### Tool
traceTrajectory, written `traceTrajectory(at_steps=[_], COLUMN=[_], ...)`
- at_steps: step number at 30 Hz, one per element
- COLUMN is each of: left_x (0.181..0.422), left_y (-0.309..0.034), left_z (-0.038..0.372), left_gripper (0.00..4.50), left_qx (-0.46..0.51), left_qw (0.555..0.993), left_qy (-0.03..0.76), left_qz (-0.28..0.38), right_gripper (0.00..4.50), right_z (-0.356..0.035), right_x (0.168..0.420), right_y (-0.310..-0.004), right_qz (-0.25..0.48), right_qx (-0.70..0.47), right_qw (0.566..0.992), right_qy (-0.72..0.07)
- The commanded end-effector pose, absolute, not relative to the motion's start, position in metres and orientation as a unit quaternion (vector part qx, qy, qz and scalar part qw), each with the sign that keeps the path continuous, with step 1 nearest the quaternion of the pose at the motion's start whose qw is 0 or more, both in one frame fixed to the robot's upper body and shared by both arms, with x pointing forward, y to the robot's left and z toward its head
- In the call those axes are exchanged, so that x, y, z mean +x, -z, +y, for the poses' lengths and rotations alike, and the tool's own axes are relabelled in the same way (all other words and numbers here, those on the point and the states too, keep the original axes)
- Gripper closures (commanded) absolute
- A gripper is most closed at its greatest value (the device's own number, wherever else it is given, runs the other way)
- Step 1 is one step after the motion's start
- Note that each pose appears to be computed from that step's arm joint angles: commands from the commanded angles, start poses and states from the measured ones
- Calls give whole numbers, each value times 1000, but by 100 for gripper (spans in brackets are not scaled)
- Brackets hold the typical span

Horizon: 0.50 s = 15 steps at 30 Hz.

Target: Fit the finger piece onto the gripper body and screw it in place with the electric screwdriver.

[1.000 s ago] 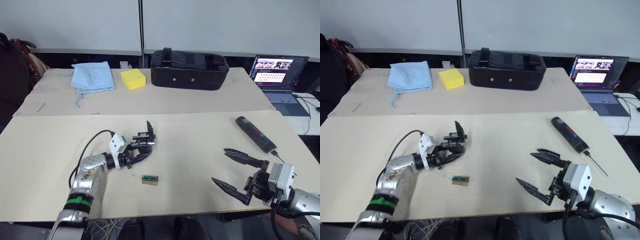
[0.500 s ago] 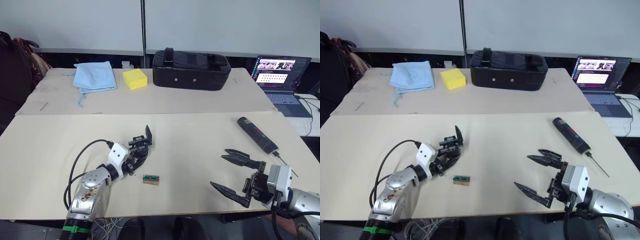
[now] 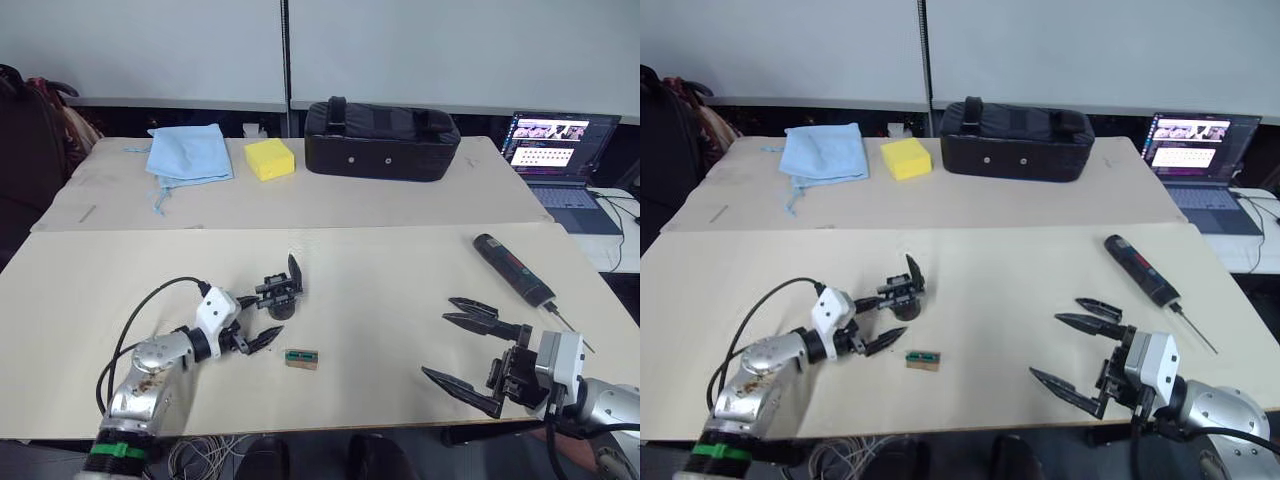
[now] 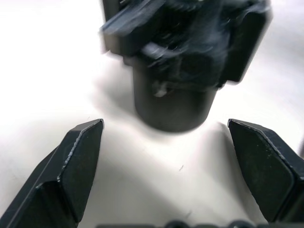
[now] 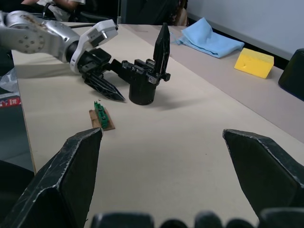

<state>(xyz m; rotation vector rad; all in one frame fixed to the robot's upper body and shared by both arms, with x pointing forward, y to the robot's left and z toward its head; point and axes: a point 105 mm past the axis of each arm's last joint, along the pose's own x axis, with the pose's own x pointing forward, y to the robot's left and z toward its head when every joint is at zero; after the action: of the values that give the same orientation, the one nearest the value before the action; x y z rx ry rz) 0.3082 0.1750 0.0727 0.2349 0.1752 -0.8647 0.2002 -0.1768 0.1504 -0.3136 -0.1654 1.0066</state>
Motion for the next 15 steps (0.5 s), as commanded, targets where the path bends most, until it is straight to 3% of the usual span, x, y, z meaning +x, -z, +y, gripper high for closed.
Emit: traceTrajectory(at_steps=[1,7,15], left_x=[313,326,338], left_y=[-83,-85,-82], left_z=[175,165,145], left_gripper=[1,1,1], left_qx=[112,114,144], left_qw=[877,829,792], left_qy=[462,543,590], left_qz=[72,77,63], right_gripper=[0,0,0], right_z=[-174,-172,-178], right_x=[199,202,198], right_y=[-158,-162,-164], right_qz=[-94,-110,-103], right_qx=[-148,-154,-166], right_qw=[858,859,859], right_qy=[-482,-475,-474])
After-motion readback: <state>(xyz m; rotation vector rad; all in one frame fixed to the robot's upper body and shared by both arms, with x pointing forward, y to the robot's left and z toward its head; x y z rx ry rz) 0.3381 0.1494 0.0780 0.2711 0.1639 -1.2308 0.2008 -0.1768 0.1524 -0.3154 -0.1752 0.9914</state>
